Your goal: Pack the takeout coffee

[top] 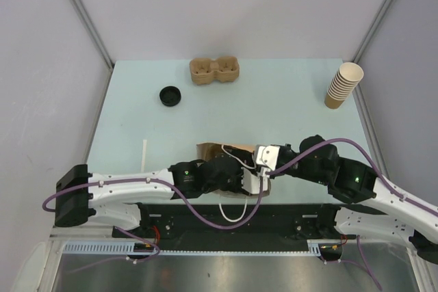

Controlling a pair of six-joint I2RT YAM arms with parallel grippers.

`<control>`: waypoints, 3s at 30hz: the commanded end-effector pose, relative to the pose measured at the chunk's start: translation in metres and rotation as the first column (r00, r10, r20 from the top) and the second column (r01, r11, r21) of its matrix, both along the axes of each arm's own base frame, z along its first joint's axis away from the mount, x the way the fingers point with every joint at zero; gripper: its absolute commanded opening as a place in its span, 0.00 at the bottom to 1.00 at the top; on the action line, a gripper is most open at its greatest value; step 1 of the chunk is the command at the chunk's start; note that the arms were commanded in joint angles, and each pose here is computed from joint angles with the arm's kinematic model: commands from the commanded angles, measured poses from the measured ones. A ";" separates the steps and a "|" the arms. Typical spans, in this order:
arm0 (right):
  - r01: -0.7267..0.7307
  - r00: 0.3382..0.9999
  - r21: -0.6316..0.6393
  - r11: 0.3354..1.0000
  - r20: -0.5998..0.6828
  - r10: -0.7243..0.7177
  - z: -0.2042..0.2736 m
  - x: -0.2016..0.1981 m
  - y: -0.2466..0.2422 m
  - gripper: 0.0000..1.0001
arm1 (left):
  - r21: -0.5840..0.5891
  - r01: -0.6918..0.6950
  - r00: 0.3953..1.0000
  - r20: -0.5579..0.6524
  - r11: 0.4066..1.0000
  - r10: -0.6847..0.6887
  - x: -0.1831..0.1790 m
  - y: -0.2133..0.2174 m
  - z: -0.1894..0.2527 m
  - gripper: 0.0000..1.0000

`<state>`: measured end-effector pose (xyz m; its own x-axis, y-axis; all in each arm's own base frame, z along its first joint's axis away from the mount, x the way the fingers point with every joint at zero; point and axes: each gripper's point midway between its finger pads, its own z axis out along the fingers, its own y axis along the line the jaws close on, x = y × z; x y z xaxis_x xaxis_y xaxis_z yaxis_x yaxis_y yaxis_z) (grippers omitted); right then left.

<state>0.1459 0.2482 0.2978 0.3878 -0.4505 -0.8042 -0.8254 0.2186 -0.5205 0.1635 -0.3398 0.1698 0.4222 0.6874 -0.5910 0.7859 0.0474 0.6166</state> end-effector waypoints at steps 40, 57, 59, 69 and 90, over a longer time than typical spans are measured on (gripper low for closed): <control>-0.042 0.999 0.062 0.997 -0.022 0.044 0.020 -0.010 -0.002 0.00 | -0.023 -0.014 0.999 -0.050 1.000 0.012 -0.015 -0.005 -0.019 0.11; -0.081 0.995 0.064 0.995 -0.056 0.085 0.016 -0.018 0.003 0.00 | 0.064 -0.055 0.990 -0.129 0.996 0.063 -0.006 -0.007 -0.040 0.12; -0.082 0.995 0.063 0.995 -0.059 0.086 0.016 -0.019 0.003 0.00 | 0.068 -0.061 0.989 -0.127 0.996 0.069 -0.003 -0.006 -0.040 0.11; -0.078 0.994 0.067 0.995 -0.066 0.083 0.016 -0.018 0.003 0.00 | 0.083 -0.079 0.993 -0.083 0.993 0.086 0.004 -0.004 -0.041 0.09; -0.029 1.000 0.035 0.999 0.003 0.029 0.014 -0.004 -0.003 0.00 | 0.110 -0.046 0.999 -0.020 0.993 0.049 -0.022 0.022 0.001 0.09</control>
<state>0.1364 0.2453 0.2853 0.3539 -0.4586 -0.8152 -0.8661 0.1684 -0.4707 0.1409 -0.3289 0.1511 0.3878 0.7550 -0.5288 0.8065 -0.0002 0.5912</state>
